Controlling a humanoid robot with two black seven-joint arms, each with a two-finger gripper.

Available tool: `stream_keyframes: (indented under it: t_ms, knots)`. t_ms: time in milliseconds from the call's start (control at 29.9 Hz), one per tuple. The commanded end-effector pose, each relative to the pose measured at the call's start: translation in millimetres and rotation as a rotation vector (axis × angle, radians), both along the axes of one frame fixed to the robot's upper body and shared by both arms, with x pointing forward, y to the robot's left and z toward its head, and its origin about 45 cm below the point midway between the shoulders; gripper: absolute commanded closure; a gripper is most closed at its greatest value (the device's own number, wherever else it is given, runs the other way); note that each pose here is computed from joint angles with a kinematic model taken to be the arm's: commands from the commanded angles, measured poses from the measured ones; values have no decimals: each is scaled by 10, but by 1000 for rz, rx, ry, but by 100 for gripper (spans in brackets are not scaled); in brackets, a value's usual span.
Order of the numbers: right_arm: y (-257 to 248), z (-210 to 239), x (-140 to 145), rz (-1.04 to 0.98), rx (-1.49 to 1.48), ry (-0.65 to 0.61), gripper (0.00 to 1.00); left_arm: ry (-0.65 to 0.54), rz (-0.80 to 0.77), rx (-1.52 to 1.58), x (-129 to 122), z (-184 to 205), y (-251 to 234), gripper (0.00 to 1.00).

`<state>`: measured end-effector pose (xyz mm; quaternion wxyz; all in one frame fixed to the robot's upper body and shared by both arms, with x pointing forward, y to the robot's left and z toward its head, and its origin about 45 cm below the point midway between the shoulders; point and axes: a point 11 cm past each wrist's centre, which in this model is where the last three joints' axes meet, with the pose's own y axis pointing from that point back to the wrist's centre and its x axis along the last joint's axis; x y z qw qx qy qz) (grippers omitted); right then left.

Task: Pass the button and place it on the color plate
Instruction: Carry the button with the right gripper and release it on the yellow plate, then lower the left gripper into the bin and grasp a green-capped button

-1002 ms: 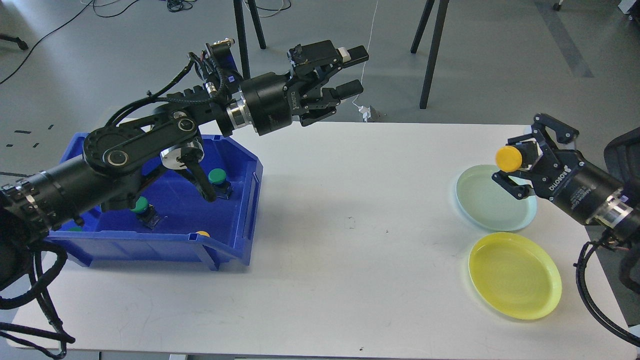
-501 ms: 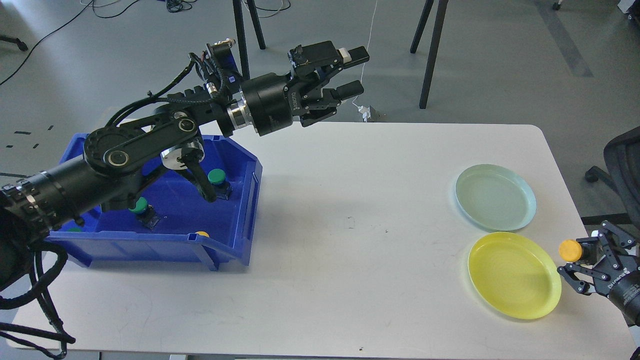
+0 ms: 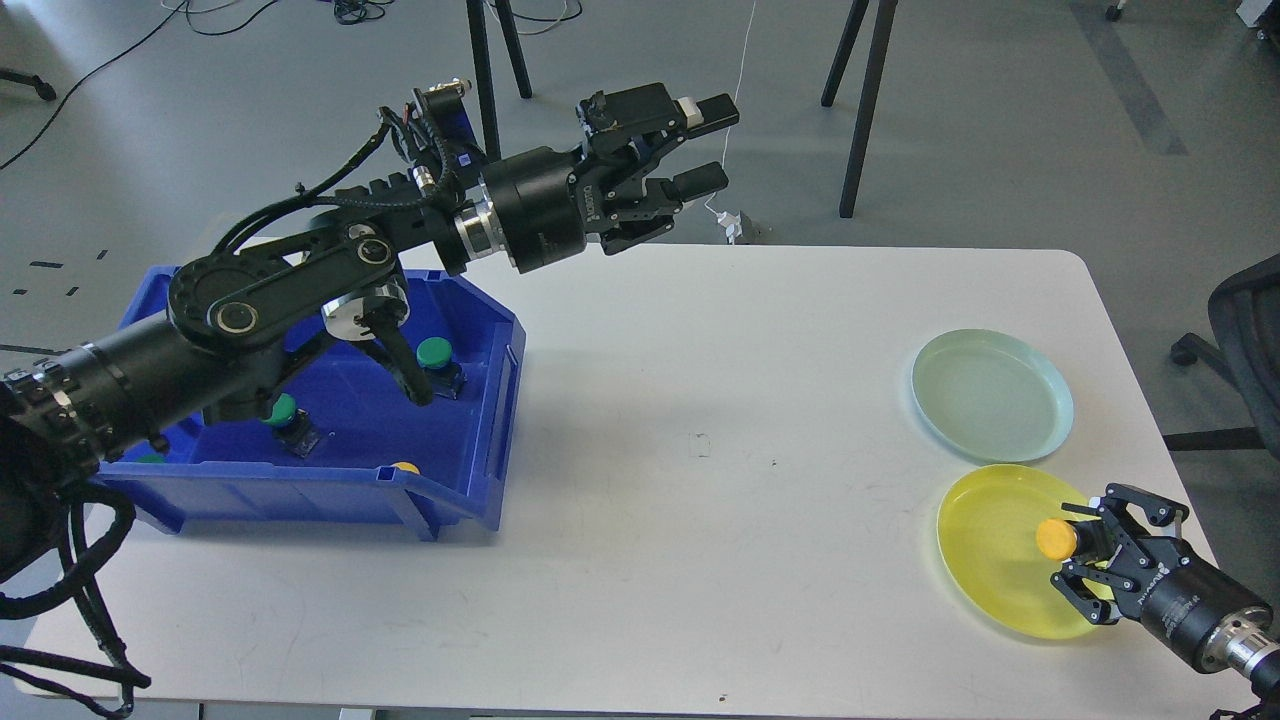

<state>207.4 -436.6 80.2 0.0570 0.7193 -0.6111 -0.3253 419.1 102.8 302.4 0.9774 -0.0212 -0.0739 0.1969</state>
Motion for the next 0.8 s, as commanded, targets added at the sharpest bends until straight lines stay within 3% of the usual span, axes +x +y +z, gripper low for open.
stream_keyframes:
  t_ms: [0, 67, 134, 501, 668, 768]
  knots:
    - [-13, 19, 39, -6, -3, -10, 35, 0, 0, 0, 0, 0, 0, 27]
    - [-11, 26, 51, -5, -3, -13, 21, -1, 0, 1, 0, -1, 0, 27]
    - [-14, 29, 51, -4, -2, -12, 1, -1, 0, 1, 0, -1, 0, 27]
    - [95, 36, 46, 17, 42, -25, 1, -2, -3, -1, -6, 8, -3, 27]
    - [222, 292, 192, 30, 122, -109, 1, 14, 34, -43, 36, 57, 119, 27]
    - [198, 593, 406, 24, 131, -210, 1, 5, 92, -33, 50, 115, 512, 26]
